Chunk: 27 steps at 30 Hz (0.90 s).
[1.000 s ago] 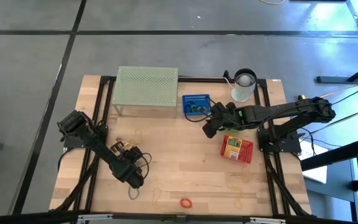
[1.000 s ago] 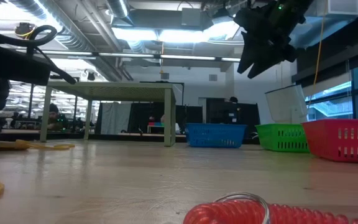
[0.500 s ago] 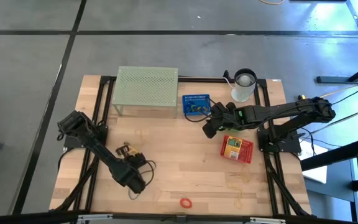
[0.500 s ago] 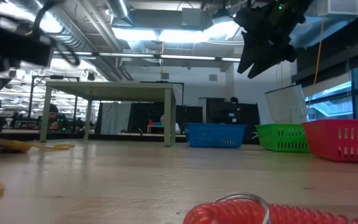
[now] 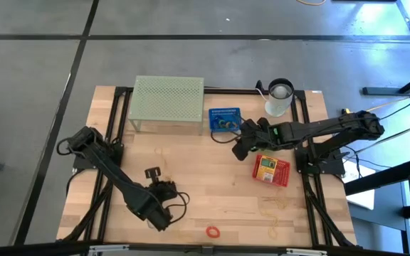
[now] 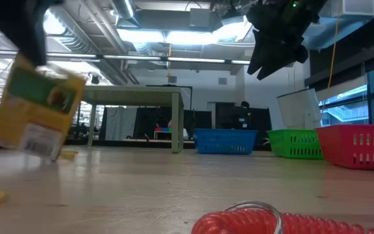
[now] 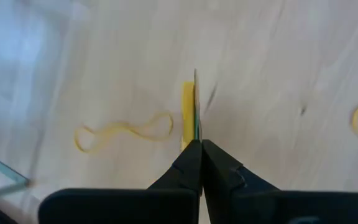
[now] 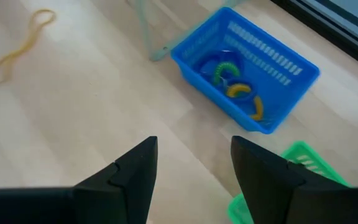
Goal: Pick & Place Office Desk Supplies
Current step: Put the crayon box into the red bin
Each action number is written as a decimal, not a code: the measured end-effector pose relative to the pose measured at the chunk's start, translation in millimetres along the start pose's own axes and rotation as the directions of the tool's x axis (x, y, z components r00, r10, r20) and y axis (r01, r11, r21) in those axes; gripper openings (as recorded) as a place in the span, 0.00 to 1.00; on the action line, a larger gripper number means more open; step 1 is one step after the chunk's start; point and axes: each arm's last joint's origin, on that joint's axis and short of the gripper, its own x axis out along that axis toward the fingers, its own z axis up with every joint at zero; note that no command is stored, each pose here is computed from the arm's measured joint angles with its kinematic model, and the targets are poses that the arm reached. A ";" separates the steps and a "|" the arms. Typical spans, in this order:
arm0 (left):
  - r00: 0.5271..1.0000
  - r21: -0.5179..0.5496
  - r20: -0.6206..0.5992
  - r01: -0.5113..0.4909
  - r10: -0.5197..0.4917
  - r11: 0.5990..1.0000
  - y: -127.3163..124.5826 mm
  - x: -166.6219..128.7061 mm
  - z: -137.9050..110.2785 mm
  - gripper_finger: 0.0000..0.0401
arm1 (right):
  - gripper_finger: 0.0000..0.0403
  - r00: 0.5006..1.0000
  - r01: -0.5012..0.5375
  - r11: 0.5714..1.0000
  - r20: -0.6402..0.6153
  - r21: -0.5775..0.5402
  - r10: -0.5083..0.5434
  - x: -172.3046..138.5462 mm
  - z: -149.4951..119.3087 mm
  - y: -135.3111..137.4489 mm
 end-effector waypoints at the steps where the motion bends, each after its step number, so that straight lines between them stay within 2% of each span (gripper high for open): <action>1: 1.000 0.001 0.017 -0.002 0.002 1.000 0.7 -3.8 3.2 0.00 | 0.51 1.000 -0.014 1.000 0.008 -0.008 0.014 -1.1 -0.5 2.6; 8: 0.987 -0.013 0.163 -0.015 0.017 1.000 6.0 -24.5 27.1 0.00 | 0.51 0.981 -0.113 0.980 0.141 -0.163 0.136 -11.9 -6.9 34.7; 15: 0.950 -0.010 0.298 -0.090 0.089 0.996 15.0 -36.9 46.4 0.00 | 0.51 0.948 -0.172 0.925 0.197 -0.340 0.249 -3.6 -26.0 77.2; 21: 0.917 -0.001 0.370 -0.160 0.149 0.987 23.5 -43.3 60.1 0.00 | 0.51 0.908 -0.211 0.882 0.249 -0.422 0.336 17.3 -40.1 111.4; 27: 0.897 0.005 0.401 -0.202 0.183 0.979 29.0 -44.0 68.8 0.01 | 0.51 0.884 -0.209 0.859 0.285 -0.467 0.370 28.3 -43.9 123.9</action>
